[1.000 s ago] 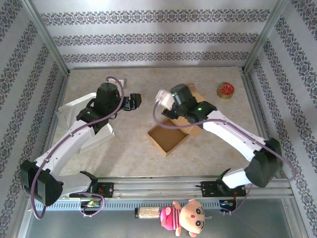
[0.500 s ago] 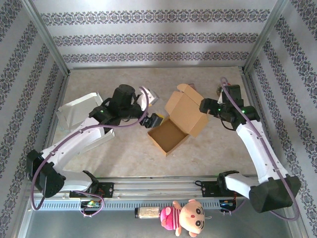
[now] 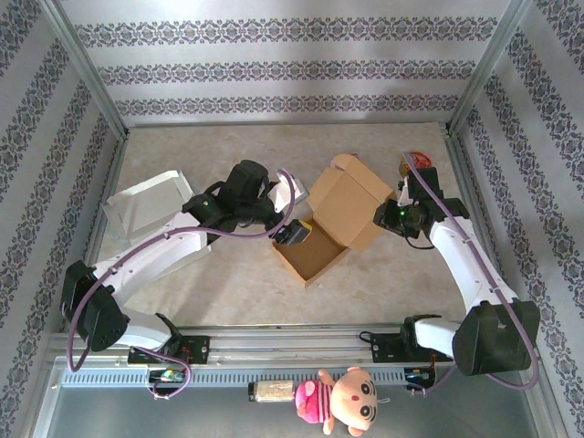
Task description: Fold the paper box
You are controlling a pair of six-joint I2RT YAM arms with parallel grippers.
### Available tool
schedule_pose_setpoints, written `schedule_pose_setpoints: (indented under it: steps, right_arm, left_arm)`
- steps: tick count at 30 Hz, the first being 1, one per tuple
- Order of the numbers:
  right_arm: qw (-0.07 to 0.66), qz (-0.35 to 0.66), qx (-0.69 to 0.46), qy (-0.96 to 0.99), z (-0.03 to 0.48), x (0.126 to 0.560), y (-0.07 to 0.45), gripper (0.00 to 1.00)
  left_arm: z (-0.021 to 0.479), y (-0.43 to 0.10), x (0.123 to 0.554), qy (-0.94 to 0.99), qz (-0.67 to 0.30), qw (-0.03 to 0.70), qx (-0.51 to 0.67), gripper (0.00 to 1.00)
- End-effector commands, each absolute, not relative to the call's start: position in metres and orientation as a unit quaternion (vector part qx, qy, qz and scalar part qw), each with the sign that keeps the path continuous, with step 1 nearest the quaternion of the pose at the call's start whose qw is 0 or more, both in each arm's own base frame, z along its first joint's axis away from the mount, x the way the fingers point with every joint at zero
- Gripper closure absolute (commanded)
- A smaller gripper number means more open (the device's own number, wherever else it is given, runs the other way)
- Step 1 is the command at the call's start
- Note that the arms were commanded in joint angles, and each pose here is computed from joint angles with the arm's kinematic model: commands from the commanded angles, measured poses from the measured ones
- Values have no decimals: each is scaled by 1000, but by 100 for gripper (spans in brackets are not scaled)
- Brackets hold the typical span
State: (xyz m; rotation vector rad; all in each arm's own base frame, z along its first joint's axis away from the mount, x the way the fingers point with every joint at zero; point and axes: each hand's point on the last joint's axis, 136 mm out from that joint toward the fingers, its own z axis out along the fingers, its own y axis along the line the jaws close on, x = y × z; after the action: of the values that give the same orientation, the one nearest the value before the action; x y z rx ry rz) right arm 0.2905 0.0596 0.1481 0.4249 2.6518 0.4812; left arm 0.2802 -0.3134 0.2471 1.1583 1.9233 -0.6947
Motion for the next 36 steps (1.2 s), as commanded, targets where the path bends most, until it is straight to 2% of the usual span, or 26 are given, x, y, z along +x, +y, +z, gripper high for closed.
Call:
schedule_pose_setpoints:
  steps: [1, 3, 5, 7, 11, 15, 21, 24, 30, 33, 36]
  right_arm:
    - [210, 173, 119, 955, 156, 293, 68, 78]
    - [226, 160, 87, 957, 165, 301, 73, 89]
    - [251, 152, 41, 955, 177, 314, 80, 95]
    - [284, 160, -35, 945, 195, 328, 97, 97]
    - [350, 145, -280, 882, 218, 346, 145, 100]
    - [368, 86, -406, 832, 219, 370, 166, 100]
    - [334, 133, -463, 810, 210, 386, 187, 100]
    - [334, 162, -457, 808, 210, 392, 193, 100]
    - [340, 181, -454, 804, 215, 399, 198, 100]
    - [343, 181, -452, 803, 218, 401, 198, 100]
    - [346, 183, -450, 803, 218, 403, 199, 100]
  left_arm:
    - [258, -314, 292, 749, -249, 412, 455, 12]
    - [260, -308, 302, 762, -228, 428, 430, 12]
    - [264, -300, 315, 780, -206, 442, 392, 12]
    - [267, -292, 324, 797, -192, 444, 362, 12]
    - [271, -266, 344, 830, -178, 444, 287, 12]
    - [271, -225, 361, 861, -200, 426, 190, 14]
    - [257, -185, 375, 896, -274, 329, 113, 17]
    - [245, -173, 379, 913, -257, 289, 127, 17]
    - [246, -193, 375, 894, -285, 264, 224, 17]
    - [237, -189, 381, 899, -257, 265, 235, 18]
    - [225, -192, 382, 905, -231, 250, 256, 22]
